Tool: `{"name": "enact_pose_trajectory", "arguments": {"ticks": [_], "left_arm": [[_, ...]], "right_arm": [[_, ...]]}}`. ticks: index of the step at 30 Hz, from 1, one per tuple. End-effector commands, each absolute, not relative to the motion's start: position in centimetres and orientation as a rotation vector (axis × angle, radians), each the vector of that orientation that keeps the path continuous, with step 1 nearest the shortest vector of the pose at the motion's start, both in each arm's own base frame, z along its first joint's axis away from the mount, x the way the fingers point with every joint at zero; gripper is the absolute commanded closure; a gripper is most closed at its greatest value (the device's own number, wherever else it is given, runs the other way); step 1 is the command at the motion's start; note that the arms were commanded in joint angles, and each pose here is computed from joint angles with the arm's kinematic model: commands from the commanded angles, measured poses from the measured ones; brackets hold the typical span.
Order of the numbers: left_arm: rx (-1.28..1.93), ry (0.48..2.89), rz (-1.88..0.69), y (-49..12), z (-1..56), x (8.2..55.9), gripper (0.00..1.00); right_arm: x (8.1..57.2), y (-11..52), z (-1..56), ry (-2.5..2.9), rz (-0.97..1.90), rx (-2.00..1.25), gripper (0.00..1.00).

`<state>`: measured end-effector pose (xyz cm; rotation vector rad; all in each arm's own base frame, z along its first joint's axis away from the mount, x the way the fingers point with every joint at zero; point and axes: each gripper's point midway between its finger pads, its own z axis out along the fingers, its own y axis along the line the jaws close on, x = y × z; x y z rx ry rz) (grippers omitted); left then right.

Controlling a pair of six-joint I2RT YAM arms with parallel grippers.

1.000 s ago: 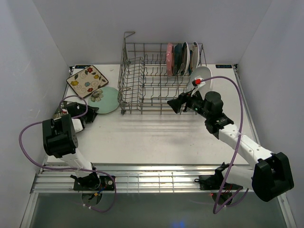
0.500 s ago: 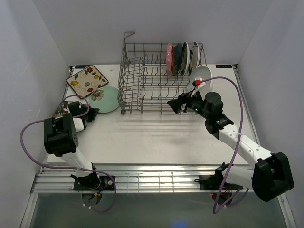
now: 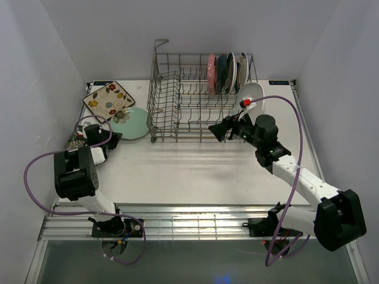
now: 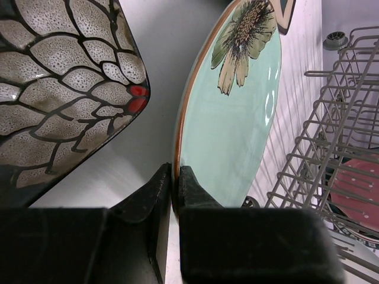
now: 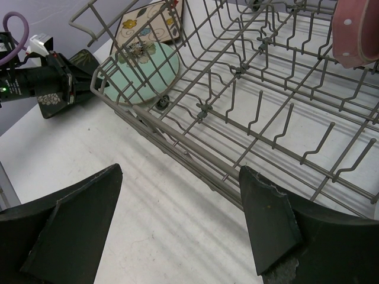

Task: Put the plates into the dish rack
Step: Pick up the plate at the center of the board, then insert the plate into the dish rack.

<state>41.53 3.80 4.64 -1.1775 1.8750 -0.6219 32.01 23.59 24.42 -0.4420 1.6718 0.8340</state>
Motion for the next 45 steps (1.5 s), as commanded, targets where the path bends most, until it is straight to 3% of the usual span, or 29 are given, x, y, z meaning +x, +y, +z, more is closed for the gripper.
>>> {"name": "enact_pose_trajectory", "arguments": {"ticks": [1,45], "left_arm": [[-1.084,1.811,-0.564,4.8,8.4,42.5,1.00],[-0.803,1.634,-0.457,8.2,28.3,41.9,1.00]], "right_arm": [[31.9,24.0,26.3,1.612,0.856,-0.451,0.15],[30.8,26.1,27.7,1.602,1.008,-0.510,0.16]]}}
